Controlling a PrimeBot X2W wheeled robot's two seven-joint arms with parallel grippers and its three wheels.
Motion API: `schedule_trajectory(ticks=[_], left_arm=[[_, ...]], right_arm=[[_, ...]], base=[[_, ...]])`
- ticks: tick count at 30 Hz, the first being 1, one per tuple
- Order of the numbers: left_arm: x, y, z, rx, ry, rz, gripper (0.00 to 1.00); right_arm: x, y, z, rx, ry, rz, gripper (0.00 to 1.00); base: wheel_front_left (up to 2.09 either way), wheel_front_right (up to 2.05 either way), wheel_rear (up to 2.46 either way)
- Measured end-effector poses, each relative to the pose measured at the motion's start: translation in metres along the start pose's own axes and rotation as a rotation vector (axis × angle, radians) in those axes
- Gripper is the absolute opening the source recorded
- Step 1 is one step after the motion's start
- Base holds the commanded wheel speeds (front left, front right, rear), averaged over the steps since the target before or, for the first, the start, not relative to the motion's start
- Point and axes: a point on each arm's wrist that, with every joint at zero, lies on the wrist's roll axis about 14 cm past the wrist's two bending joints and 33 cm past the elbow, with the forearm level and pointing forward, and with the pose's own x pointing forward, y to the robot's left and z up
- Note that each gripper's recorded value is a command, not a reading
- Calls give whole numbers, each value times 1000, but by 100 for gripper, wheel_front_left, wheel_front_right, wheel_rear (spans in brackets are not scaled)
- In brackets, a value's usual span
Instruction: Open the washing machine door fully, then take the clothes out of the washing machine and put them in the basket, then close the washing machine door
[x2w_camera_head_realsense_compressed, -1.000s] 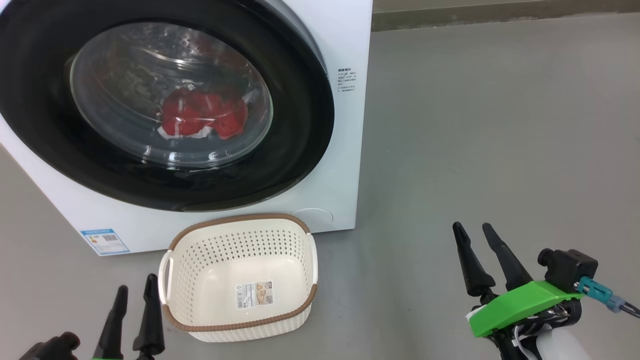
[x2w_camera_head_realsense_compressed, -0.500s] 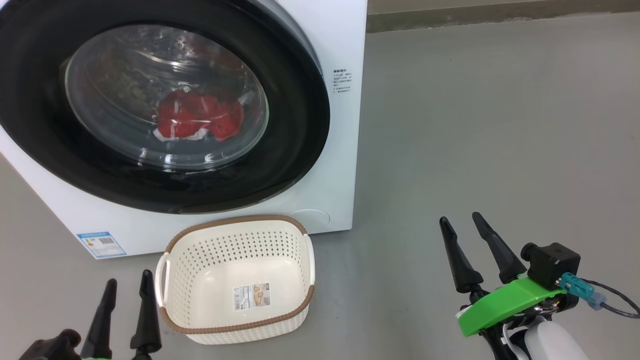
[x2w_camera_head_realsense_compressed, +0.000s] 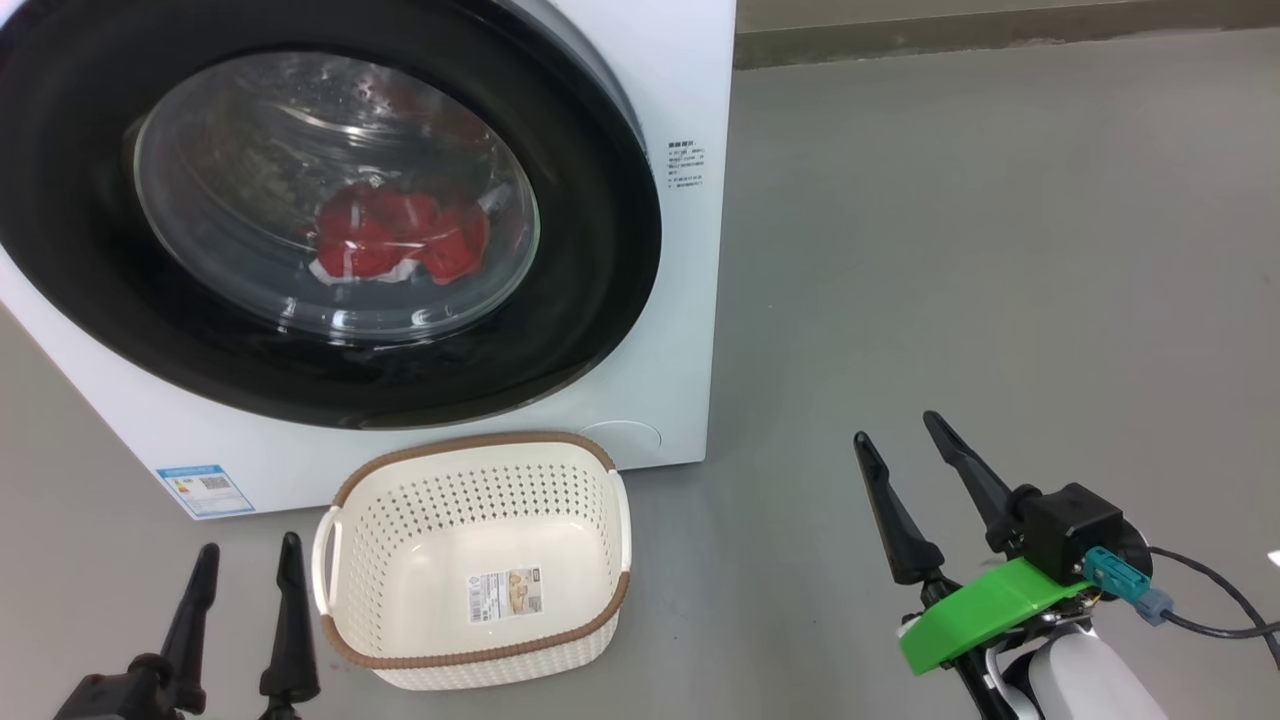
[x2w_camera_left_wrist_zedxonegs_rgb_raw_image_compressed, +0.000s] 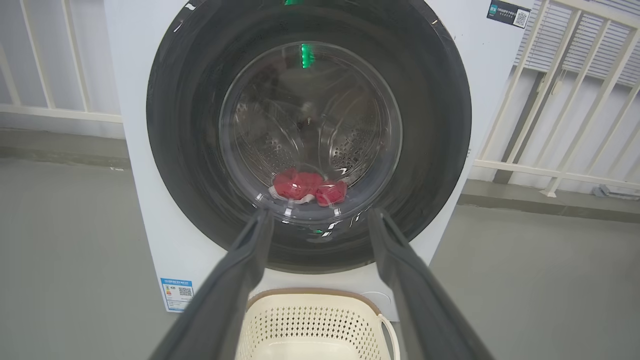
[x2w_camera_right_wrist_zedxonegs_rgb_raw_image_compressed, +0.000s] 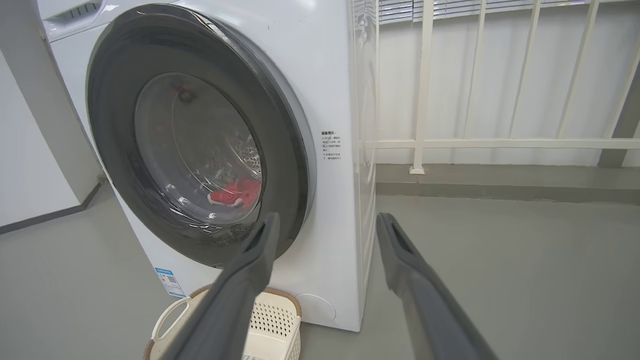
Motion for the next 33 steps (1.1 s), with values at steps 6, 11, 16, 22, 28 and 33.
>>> schedule_trajectory(ticks=[6,11,16,22,28,33], left_arm=[[2,-1,4,75,-17,-17,100],[2,-2,3,84,-15,-22,100],[2,-3,2,84,-12,-25,100],[2,-4,1,83,-9,-28,100],[2,-4,-2,85,0,-24,100],[2,-4,-6,88,12,-21,100]], right_arm=[[4,6,5,-72,-20,34,100],[6,7,7,-82,-26,40,100],[6,6,8,-83,-30,38,100],[6,6,8,-83,-31,38,100],[8,7,5,-77,-23,42,0],[14,2,5,75,-35,9,0]], base=[[0,0,0],[0,0,0],[0,0,0],[0,0,0],[0,0,0],[0,0,0]])
